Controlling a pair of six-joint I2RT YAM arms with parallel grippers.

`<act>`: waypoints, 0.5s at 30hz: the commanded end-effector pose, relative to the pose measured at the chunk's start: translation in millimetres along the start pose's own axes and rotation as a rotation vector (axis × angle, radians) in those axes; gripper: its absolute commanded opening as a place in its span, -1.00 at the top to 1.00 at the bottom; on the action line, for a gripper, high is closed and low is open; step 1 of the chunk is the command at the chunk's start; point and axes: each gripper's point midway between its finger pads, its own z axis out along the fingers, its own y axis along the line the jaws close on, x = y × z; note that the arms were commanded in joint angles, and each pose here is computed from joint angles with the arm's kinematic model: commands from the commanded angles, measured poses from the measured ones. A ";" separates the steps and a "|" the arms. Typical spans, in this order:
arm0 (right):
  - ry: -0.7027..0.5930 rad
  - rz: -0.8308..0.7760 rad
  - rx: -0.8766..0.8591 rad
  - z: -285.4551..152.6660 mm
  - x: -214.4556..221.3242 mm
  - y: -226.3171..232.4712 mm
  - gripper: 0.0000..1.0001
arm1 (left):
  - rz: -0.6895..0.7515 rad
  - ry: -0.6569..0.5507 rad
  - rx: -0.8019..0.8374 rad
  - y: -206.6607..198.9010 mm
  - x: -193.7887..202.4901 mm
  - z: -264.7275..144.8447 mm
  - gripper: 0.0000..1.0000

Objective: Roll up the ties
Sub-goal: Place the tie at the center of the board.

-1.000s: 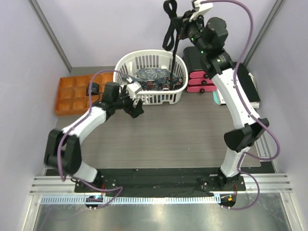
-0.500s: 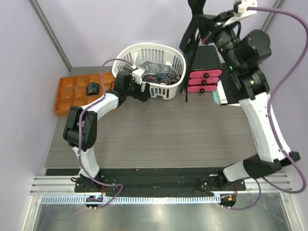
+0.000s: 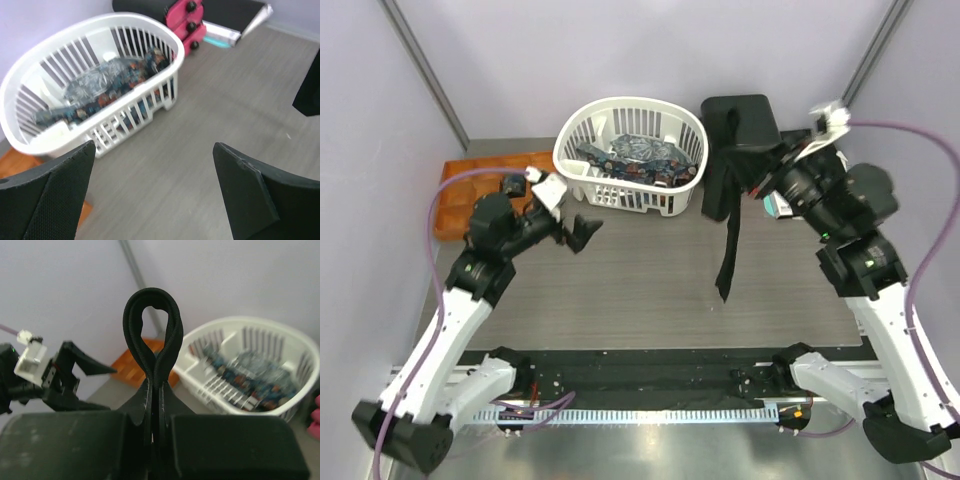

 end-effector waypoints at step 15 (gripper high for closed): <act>0.785 0.452 -0.446 66.8 347.8 70.5 0.97 | 0.089 0.335 0.143 -67.4 125.4 -92.7 -0.91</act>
